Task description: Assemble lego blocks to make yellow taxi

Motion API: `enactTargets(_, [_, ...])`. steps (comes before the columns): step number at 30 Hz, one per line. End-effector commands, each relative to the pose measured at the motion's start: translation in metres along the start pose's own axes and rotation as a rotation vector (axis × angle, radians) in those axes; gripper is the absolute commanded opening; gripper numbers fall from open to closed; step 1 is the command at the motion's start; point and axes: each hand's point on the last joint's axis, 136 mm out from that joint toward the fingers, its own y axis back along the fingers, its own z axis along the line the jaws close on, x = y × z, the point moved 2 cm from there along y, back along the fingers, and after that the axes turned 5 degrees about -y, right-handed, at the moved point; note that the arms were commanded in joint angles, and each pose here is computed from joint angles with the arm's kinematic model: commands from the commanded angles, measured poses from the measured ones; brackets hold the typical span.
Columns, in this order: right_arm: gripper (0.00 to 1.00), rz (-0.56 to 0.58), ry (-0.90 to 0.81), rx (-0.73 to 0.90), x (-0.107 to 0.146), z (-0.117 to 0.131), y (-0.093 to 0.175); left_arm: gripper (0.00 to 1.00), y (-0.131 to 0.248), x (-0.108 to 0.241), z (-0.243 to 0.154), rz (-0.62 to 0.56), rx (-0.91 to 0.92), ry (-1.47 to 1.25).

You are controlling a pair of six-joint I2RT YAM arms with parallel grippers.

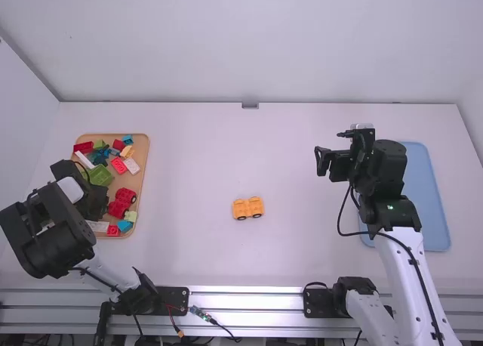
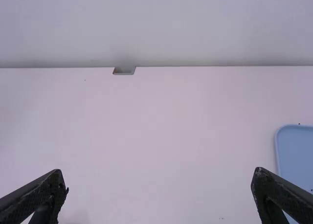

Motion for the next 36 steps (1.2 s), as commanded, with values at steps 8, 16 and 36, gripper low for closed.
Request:
enactTargets(8, [0.99, -0.036, 0.011, -0.012, -0.016, 0.005, 0.005, 0.02, 0.039, -0.025, -0.013, -0.016, -0.036, 0.138])
enactTargets(16, [0.99, -0.037, 0.012, -0.016, -0.016, 0.005, 0.005, 0.02, 0.060, -0.007, -0.024, 0.015, -0.042, 0.159])
enactTargets(36, [0.99, -0.027, 0.004, -0.014, -0.014, 0.005, 0.005, 0.02, 0.106, 0.184, -0.071, 0.014, 0.009, 0.138])
